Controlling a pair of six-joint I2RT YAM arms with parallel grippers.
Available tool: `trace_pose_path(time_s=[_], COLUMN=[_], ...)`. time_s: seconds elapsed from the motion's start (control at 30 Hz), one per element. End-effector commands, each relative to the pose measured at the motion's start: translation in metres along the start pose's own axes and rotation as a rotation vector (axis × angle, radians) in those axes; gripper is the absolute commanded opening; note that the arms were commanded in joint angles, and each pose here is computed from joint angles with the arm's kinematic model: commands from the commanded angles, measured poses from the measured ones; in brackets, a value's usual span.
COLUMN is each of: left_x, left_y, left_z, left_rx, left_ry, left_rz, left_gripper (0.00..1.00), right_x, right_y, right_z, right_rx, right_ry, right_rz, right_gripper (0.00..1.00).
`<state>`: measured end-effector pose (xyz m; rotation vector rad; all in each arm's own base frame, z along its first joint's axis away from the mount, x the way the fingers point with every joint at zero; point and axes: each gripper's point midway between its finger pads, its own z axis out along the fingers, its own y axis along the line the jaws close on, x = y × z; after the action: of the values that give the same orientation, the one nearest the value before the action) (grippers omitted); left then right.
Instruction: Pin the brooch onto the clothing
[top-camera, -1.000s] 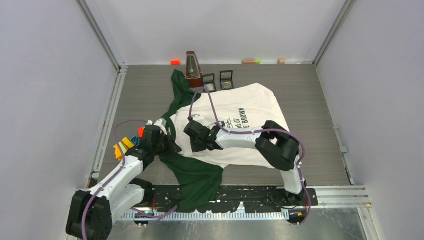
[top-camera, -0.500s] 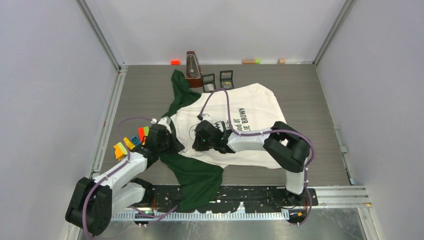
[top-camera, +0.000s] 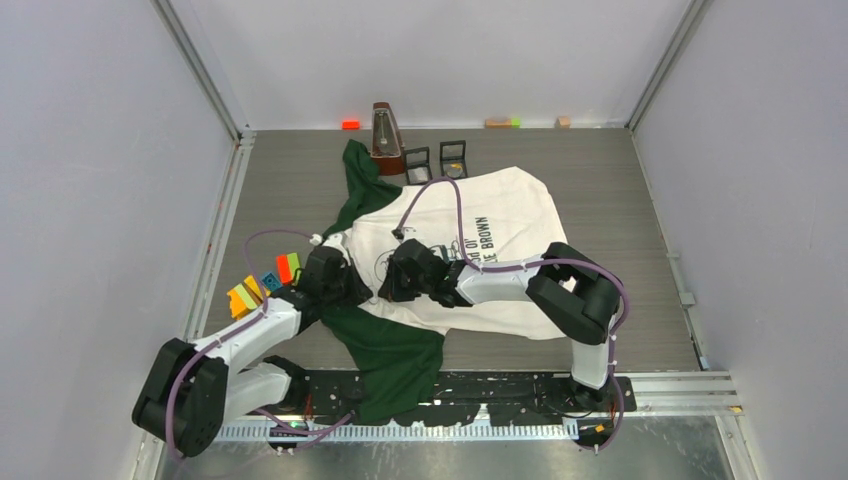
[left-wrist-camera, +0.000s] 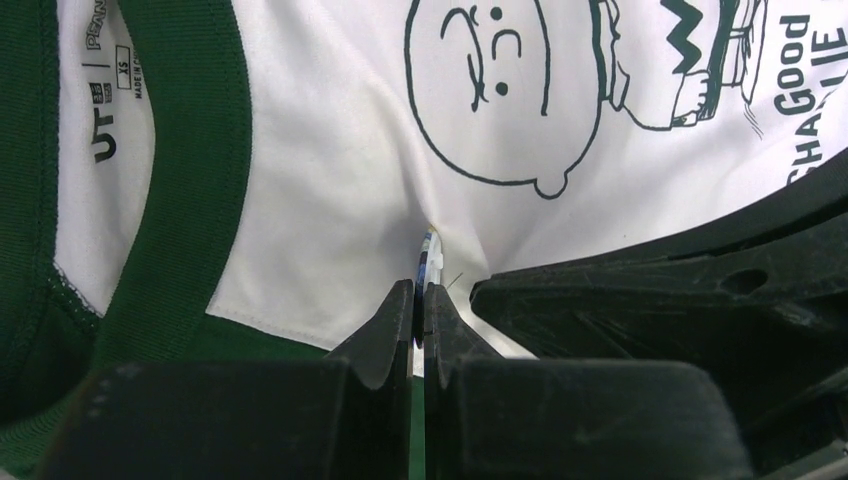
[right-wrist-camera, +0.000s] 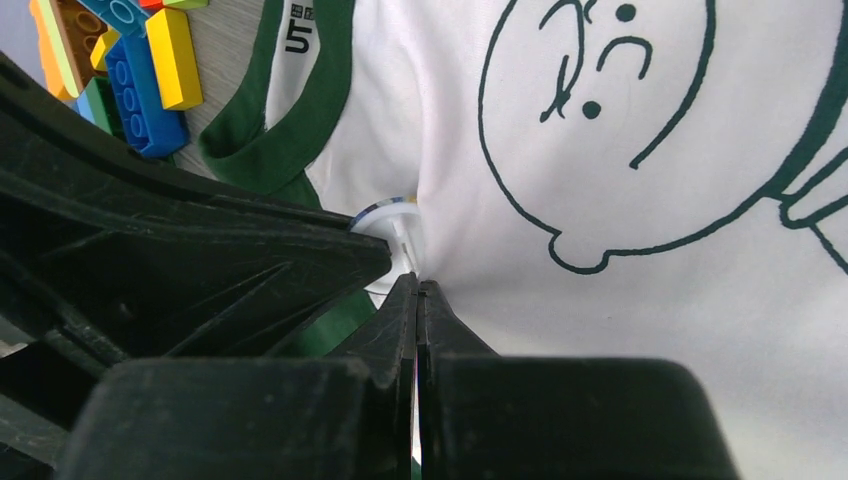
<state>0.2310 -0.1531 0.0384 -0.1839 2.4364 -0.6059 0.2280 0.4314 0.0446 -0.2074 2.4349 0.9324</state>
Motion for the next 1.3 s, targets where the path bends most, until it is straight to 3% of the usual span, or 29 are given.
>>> trace_pose_path(time_s=[0.0,0.6,1.27], left_x=[-0.011,-0.011,-0.011], left_y=[0.001,0.002,-0.004], left_z=[0.002,-0.010,-0.002], left_rx=[-0.041,-0.100,-0.084], left_ry=[-0.026,-0.021,-0.011], left_rz=[0.024,0.073,0.060], left_gripper=[0.00,0.00,0.00], right_x=[-0.024,-0.034,-0.005], right_y=[0.040,0.033,0.040], right_z=[-0.014,-0.020,-0.008], right_rx=[-0.141,-0.103,-0.158], right_ry=[-0.064,-0.124,0.025], right_rz=[-0.009,-0.014,-0.054], right_gripper=[0.01,0.01,0.01])
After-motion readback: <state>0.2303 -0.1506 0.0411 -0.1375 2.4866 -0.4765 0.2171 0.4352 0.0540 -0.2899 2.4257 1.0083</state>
